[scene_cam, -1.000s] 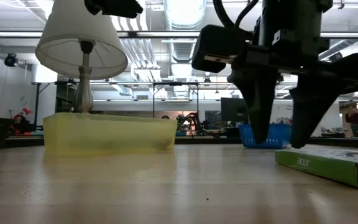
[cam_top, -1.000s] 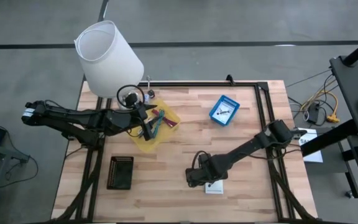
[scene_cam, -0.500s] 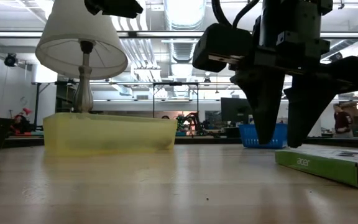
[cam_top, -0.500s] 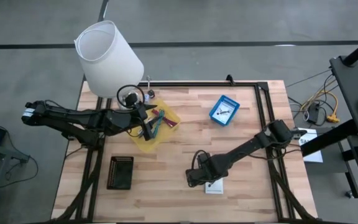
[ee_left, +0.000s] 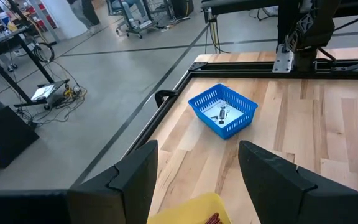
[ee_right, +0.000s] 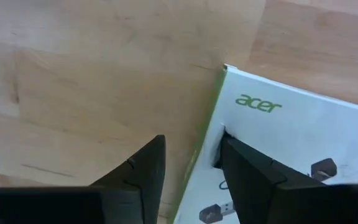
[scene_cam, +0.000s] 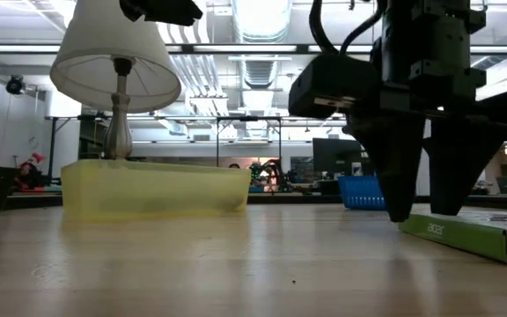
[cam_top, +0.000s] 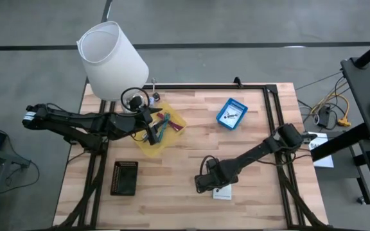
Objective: Pick and place items into bin
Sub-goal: Stack the card reader box on top of the card reader box in the blue bin
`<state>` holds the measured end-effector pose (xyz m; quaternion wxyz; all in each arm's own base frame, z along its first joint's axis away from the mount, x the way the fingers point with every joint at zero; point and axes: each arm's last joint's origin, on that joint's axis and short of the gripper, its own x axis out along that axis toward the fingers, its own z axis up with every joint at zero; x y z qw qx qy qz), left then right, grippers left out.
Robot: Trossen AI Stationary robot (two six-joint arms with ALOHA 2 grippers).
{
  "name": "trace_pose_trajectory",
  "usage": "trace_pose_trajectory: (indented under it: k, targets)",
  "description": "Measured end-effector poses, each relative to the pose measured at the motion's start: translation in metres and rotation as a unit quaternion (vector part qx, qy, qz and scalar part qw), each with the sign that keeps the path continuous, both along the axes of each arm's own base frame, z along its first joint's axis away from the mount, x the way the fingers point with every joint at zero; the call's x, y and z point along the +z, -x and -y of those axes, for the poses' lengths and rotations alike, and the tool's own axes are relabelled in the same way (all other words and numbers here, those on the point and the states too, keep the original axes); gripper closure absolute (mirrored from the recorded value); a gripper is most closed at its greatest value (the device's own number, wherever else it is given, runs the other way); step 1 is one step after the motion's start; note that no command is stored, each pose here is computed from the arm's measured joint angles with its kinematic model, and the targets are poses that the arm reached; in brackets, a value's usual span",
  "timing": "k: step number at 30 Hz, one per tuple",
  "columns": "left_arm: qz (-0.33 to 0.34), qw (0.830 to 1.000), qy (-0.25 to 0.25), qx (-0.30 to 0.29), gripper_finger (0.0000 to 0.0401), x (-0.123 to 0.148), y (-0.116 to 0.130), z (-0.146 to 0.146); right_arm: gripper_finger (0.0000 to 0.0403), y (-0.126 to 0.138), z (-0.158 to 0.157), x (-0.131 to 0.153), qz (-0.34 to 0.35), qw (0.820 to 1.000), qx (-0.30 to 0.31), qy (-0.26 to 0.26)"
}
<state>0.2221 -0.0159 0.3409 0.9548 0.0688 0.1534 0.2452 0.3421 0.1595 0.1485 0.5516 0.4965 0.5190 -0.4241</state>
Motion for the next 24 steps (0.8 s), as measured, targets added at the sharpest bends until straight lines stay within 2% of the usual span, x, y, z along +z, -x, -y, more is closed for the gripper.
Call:
trace_pose_trajectory:
  k: [8, 13, 24]
  targets:
    - [-0.002, 1.0, 0.0, 0.0, 0.0194, -0.001, 0.0, 0.0, 0.0277, -0.001, 0.0, -0.004, 0.011, 1.0, 0.002, -0.009]
    - [-0.002, 1.0, 0.0, 0.0, 0.0194, -0.001, -0.001, 0.0, 0.0294, 0.001, -0.001, -0.011, 0.011, 0.998, 0.02, -0.058]
    - [-0.002, 1.0, 0.0, 0.0, 0.0194, -0.001, 0.0, 0.0, 0.0377, 0.003, -0.002, -0.014, 0.007, 0.994, 0.083, -0.065]
